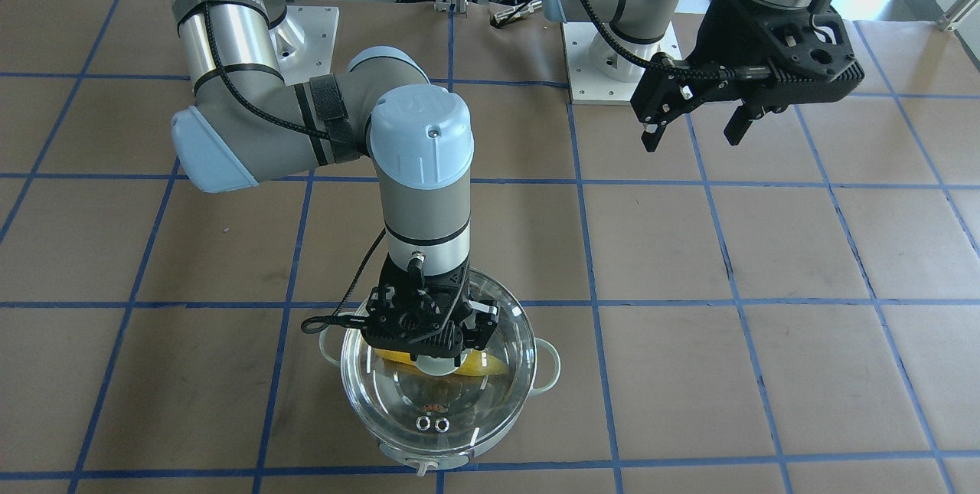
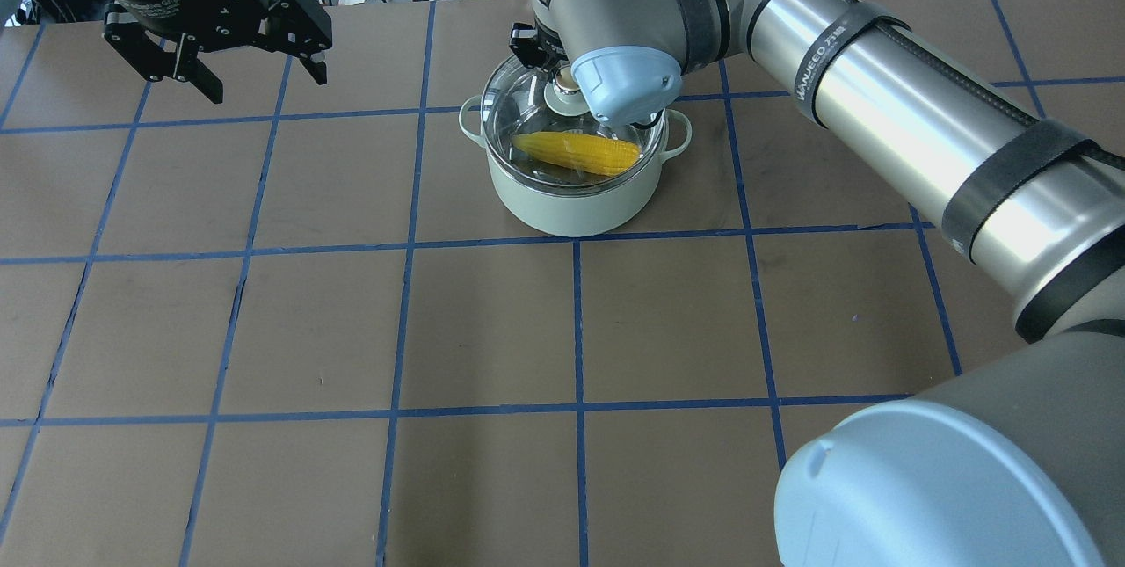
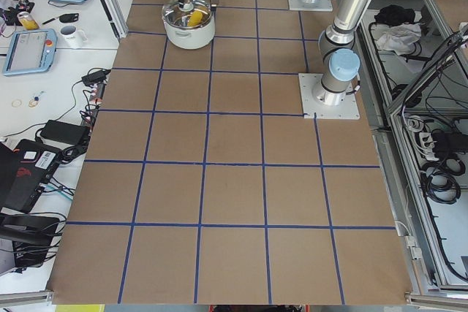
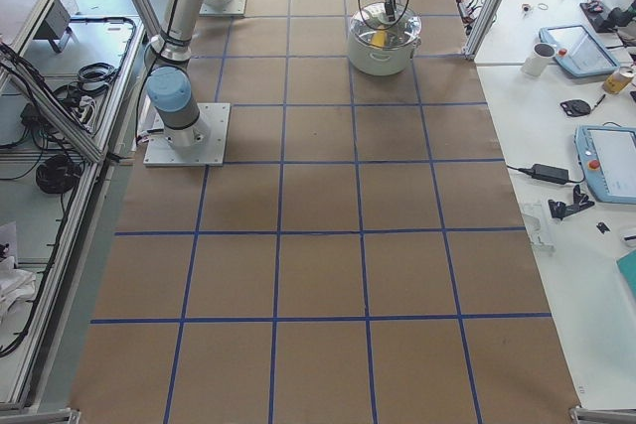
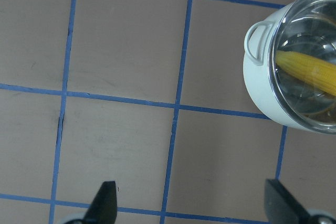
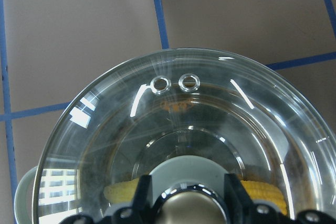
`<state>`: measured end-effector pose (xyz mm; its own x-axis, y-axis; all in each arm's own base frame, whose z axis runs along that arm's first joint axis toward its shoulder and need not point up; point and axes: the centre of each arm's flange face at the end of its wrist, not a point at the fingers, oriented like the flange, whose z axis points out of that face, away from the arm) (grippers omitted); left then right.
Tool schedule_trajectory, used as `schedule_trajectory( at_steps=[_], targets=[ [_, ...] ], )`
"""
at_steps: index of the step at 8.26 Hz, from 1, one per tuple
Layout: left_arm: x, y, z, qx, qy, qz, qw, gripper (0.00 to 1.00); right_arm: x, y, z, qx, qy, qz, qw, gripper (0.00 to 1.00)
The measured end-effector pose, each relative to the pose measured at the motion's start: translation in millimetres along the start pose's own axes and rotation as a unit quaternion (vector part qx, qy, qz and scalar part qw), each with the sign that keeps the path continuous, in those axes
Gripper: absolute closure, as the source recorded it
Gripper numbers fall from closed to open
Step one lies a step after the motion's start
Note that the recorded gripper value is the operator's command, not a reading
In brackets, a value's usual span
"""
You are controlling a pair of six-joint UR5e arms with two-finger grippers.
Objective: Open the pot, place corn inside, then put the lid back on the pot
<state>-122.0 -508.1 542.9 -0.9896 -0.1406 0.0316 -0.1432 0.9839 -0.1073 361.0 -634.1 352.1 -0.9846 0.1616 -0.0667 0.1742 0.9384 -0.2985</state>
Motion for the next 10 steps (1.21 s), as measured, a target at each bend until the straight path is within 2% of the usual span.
schedule_trajectory(
  at_steps=[10],
  targets=[
    [0.0,0.4,-0.7,0.001,0.000,0.000,1.0000,0.00,1.1,2.1,-2.1,-0.007,0.003,0.004,1.0000,0.73]
  ],
)
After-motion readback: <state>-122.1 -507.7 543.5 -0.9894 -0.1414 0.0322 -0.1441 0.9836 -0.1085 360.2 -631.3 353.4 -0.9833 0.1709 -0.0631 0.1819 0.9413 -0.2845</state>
